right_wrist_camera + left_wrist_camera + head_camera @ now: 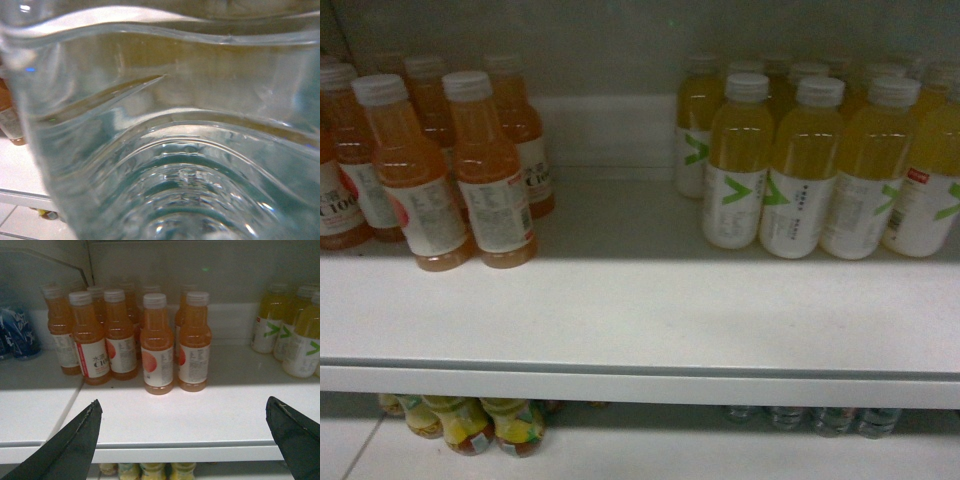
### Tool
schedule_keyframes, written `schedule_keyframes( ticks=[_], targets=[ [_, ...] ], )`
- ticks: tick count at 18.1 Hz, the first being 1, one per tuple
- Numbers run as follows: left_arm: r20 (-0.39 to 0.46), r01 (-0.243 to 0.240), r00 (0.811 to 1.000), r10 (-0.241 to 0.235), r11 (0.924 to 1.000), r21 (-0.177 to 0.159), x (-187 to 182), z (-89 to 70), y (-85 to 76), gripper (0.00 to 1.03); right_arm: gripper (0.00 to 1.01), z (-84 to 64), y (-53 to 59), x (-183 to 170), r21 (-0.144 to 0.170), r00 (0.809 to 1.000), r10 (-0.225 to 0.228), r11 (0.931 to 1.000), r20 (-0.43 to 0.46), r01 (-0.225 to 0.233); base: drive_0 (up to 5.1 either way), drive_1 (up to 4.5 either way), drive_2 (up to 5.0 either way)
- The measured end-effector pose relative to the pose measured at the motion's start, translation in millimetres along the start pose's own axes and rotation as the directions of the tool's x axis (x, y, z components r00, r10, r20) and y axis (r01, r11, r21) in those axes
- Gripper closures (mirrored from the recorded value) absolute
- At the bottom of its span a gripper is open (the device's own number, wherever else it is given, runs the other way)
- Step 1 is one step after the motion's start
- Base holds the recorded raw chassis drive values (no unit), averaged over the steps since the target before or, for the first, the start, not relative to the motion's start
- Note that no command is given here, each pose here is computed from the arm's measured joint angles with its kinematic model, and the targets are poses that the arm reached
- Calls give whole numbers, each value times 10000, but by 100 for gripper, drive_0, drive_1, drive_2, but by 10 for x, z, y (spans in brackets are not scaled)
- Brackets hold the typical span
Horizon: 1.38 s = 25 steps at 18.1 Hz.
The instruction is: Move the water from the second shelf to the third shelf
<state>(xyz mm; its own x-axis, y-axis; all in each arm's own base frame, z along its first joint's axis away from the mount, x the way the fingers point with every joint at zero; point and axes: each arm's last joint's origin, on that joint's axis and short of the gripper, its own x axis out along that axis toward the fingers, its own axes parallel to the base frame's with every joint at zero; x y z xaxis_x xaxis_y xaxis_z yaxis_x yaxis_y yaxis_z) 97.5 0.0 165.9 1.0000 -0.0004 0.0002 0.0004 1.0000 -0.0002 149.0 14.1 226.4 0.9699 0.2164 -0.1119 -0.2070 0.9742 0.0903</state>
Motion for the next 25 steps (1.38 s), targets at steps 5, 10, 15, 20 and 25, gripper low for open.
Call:
schedule_keyframes(
  ticks=[5,10,15,20,25],
  targets=[
    [-4,-4,10000,4,10000,4,0,0,0,5,60,-7,-1,1,8,10000,-7,10000,-49,7,-502,239,239],
    [-19,-4,10000,4,10000,4,0,-2,0,5,60,-5,0,0,2,10000,3,10000,-12,-3,-497,246,246],
    [0,-8,10000,8,10000,0,0,0,0,5,60,-7,-1,0,6,10000,-3,10000,-38,3,-500,246,246],
    [4,-4,10000,4,10000,0,0,0,0,5,60,-7,-1,0,6,10000,-3,10000,-38,3,-501,245,245],
    [4,-4,10000,4,10000,0,0,0,0,5,60,-5,-1,0,2,10000,-5,10000,-11,5,-501,245,245]
  ],
)
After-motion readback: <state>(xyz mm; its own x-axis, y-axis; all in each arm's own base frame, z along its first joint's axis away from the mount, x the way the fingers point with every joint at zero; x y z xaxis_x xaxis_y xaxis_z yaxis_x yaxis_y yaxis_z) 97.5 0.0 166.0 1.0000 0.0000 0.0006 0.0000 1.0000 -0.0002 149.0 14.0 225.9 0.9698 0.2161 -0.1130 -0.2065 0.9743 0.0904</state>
